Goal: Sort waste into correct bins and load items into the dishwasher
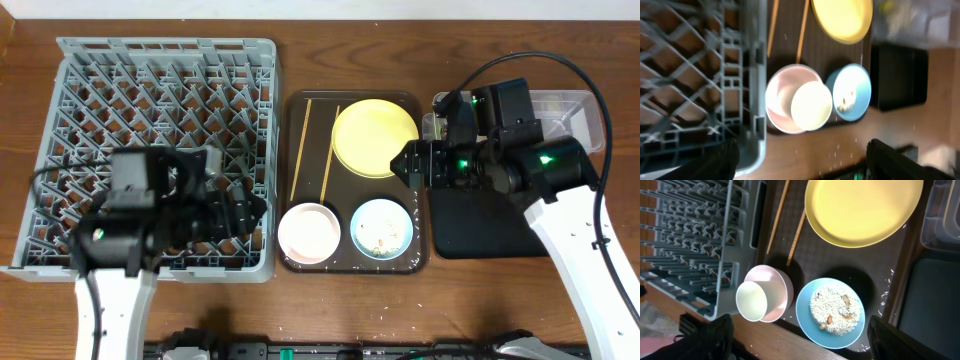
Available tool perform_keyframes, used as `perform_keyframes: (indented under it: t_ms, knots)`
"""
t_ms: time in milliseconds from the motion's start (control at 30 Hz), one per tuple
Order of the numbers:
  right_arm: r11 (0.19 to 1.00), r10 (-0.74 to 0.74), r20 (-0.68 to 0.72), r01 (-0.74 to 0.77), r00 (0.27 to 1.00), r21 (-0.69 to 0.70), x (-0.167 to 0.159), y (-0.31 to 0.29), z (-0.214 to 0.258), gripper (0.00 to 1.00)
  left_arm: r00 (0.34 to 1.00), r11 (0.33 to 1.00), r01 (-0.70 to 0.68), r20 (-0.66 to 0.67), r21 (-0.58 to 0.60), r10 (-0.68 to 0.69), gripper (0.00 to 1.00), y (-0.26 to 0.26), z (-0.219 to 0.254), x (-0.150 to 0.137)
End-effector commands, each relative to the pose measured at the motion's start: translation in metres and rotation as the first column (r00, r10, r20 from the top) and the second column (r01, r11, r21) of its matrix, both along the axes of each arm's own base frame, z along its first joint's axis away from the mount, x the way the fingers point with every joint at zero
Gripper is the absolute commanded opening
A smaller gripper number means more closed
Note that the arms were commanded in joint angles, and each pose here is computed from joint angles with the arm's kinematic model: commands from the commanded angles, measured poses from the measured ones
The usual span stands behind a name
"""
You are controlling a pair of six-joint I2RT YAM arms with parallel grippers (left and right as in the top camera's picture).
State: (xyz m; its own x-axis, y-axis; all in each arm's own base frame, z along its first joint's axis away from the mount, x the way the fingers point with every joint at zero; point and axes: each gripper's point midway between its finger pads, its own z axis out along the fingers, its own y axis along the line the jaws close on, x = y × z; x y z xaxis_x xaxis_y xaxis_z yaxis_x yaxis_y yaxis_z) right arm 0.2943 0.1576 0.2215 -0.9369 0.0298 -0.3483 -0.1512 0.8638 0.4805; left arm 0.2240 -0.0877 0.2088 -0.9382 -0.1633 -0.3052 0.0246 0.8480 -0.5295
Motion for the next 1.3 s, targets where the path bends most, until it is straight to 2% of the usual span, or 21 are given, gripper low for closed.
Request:
perform_keyframes:
  t_ms: [0,100,233,367,433,567,733,767,800,900,1067,1267]
  knots:
    - [1.0,-0.02,-0.006,0.02,1.0,-0.021,-0.001,0.0,-0.001,0.83,0.992,0.992,0.112,-0.067,0.063,-0.108,0.8,-0.017,-0.019,-0.003]
    - [1.0,-0.016,-0.017,0.015,1.0,-0.024,-0.004,0.001,-0.003,0.82,0.987,0.961,0.138,-0.109,0.24,-0.114,0.77,-0.016,-0.04,-0.002]
    - [1.0,-0.014,-0.02,0.013,1.0,-0.024,-0.005,0.002,-0.003,0.82,0.985,0.914,0.162,-0.111,0.371,-0.13,0.7,-0.026,-0.056,0.005]
    - [1.0,-0.014,-0.028,0.013,1.0,-0.028,-0.006,0.001,-0.004,0.82,0.978,0.896,0.199,-0.142,0.397,-0.154,0.6,-0.044,-0.071,0.008]
    - [0.999,-0.016,-0.034,0.015,0.999,-0.034,-0.007,0.0,-0.005,0.82,0.967,0.893,0.243,-0.164,0.378,-0.194,0.51,-0.064,-0.082,0.008]
    - [0.999,-0.017,-0.034,0.016,0.999,-0.036,-0.007,0.0,-0.005,0.82,0.949,0.861,0.305,-0.202,0.406,-0.241,0.47,-0.083,-0.101,0.004]
    - [0.999,-0.014,-0.042,0.013,0.999,-0.039,-0.009,0.0,-0.006,0.82,0.962,0.857,0.249,-0.219,0.452,-0.164,0.45,-0.079,-0.11,0.006]
    - [0.999,0.003,-0.053,-0.005,0.999,-0.043,-0.013,0.003,-0.011,0.75,0.969,0.868,0.224,-0.195,0.444,-0.151,0.46,-0.077,-0.103,0.008]
    - [0.999,0.023,-0.065,-0.026,0.998,-0.048,-0.018,0.008,-0.016,0.73,0.974,0.876,0.209,-0.175,0.436,-0.145,0.46,-0.077,-0.098,0.01]
    - [0.992,0.103,-0.098,-0.109,0.99,-0.061,-0.033,0.03,-0.042,0.7,0.986,0.9,0.164,-0.09,0.403,-0.14,0.53,-0.075,-0.075,0.014]
    - [0.989,0.114,-0.089,-0.121,0.99,-0.087,-0.04,0.047,-0.083,0.61,0.99,0.918,0.138,-0.016,0.372,-0.142,0.58,-0.072,-0.052,0.011]
    - [0.968,0.197,-0.008,-0.196,0.98,-0.159,-0.046,0.062,-0.122,0.54,0.989,0.929,0.121,0.033,0.349,-0.142,0.59,-0.068,-0.034,0.004]
